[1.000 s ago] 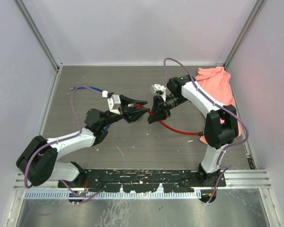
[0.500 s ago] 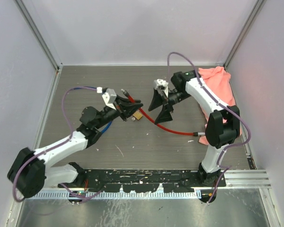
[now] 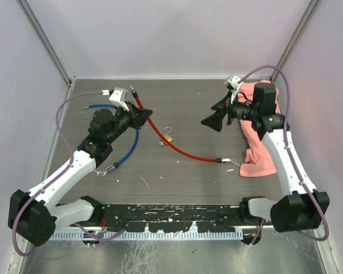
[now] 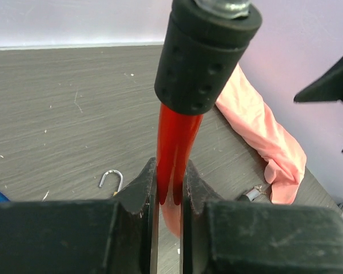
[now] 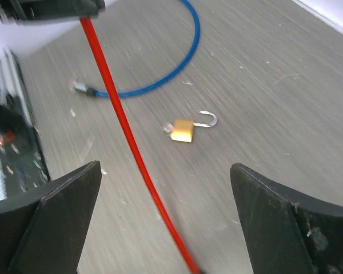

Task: Lock with the key
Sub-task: Adjust the lock.

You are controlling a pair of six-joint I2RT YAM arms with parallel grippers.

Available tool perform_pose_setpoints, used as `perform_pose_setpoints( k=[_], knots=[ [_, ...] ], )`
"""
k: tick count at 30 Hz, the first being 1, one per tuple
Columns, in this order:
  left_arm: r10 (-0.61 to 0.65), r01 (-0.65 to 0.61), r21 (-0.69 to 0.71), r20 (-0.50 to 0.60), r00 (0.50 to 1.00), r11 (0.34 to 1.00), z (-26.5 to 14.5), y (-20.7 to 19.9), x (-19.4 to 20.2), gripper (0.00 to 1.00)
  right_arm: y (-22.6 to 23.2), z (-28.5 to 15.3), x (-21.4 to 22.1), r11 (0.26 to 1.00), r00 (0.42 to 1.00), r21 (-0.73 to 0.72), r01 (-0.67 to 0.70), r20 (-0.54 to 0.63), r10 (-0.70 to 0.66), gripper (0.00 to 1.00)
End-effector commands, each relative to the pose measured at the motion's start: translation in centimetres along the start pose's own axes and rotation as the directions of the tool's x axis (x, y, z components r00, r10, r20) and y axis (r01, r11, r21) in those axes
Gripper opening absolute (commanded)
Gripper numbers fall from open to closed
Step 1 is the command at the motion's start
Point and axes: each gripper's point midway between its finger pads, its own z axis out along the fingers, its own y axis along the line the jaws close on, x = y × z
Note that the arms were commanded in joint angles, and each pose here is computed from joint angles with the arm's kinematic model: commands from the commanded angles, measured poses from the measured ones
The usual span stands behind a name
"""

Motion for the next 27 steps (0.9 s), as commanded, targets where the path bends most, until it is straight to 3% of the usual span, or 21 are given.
perform_pose_setpoints(
  k=[1,6,12,19,27],
  knots=[
    [-0.054,0.055,-0.02,0.059,0.997,0.998,0.9,-0.4,-3.3,0.0,0.0,1.1,-1.6,0.926,0.904,-0.013,-0.377,0.212,0.371,1.0],
    [-0.071,0.072,-0.019,0.072,0.995,0.997,1.5,-0.5,-4.2,0.0,0.5,1.0,0.6,0.814,0.786,-0.007,-0.581,0.253,0.564,0.96],
    [-0.081,0.083,-0.022,0.071,0.994,0.996,1.2,-0.7,-4.3,0.0,1.7,1.6,5.0,0.645,0.635,-0.003,-0.765,0.171,0.754,0.93],
    [-0.109,0.114,-0.053,0.091,0.99,0.992,1.7,-0.4,-5.3,0.0,2.6,2.4,7.5,0.41,0.406,-0.019,-0.912,0.106,0.908,0.92],
    [-0.121,0.127,-0.047,0.118,0.986,0.991,3.1,-0.6,-6.8,0.0,2.1,2.8,8.6,0.28,0.279,0.01,-0.96,0.105,0.955,0.9]
  ],
)
